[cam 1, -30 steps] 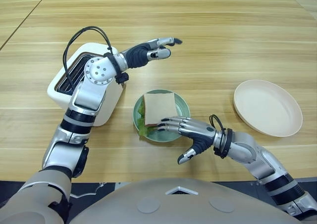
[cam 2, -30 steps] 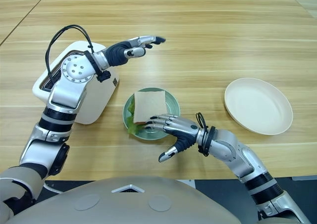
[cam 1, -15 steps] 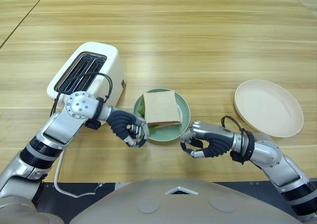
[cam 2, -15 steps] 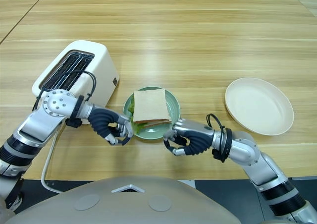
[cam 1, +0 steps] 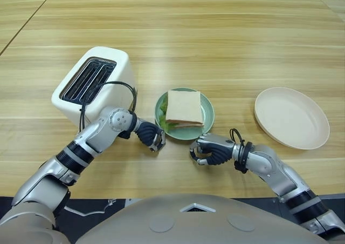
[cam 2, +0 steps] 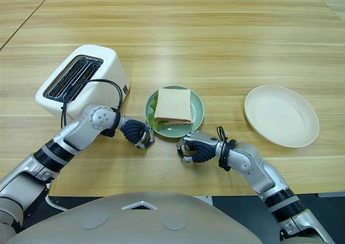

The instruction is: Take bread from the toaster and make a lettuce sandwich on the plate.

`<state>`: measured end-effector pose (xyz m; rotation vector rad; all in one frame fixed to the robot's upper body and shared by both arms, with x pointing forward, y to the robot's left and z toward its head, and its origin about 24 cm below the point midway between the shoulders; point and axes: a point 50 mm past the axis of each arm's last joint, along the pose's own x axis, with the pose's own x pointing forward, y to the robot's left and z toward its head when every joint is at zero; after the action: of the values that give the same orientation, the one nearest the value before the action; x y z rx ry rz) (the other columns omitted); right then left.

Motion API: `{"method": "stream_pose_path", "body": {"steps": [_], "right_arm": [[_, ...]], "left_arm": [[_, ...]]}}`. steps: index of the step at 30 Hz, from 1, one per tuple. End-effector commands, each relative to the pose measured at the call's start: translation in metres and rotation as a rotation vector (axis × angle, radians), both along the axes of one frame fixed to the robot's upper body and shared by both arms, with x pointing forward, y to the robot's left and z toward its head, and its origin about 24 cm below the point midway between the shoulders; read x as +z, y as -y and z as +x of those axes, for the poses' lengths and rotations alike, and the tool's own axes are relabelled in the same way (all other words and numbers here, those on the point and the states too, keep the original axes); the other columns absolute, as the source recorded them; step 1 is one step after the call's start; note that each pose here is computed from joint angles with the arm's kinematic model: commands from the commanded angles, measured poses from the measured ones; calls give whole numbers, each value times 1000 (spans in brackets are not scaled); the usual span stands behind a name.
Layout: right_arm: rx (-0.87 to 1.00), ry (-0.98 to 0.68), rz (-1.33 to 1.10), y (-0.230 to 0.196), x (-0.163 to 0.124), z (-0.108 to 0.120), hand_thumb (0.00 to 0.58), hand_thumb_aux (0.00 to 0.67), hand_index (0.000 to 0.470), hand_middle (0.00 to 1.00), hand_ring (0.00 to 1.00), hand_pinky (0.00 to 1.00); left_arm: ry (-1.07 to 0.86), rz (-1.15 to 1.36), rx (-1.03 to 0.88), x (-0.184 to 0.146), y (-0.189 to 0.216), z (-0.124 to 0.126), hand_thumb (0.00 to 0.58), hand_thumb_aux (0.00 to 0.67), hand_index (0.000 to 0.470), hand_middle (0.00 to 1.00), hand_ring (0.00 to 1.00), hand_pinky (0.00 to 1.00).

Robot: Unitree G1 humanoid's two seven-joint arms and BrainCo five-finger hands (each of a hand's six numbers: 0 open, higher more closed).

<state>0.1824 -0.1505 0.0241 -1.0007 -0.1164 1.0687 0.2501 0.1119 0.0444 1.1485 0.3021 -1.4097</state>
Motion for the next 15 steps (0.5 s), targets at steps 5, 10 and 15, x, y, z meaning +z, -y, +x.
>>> {"method": "stream_pose_path", "body": {"steps": [5,10,15], "right_arm": [[-178,221,-10,10,0,48,580,670,470,1000,1000,1000],[-183,326,269,7,41,39,580,670,470,1000,1000,1000],[-202,467,648,18,115,21,0,0,0,0,0,0]], "left_arm": [[151,-32,111,3,2,21,580,670,470,1000,1000,1000],[263,-406,183,77,-7,31,420,318,223,0,0,0],[671,-956,367,182,-50,27,0,0,0,0,0,0]]}}
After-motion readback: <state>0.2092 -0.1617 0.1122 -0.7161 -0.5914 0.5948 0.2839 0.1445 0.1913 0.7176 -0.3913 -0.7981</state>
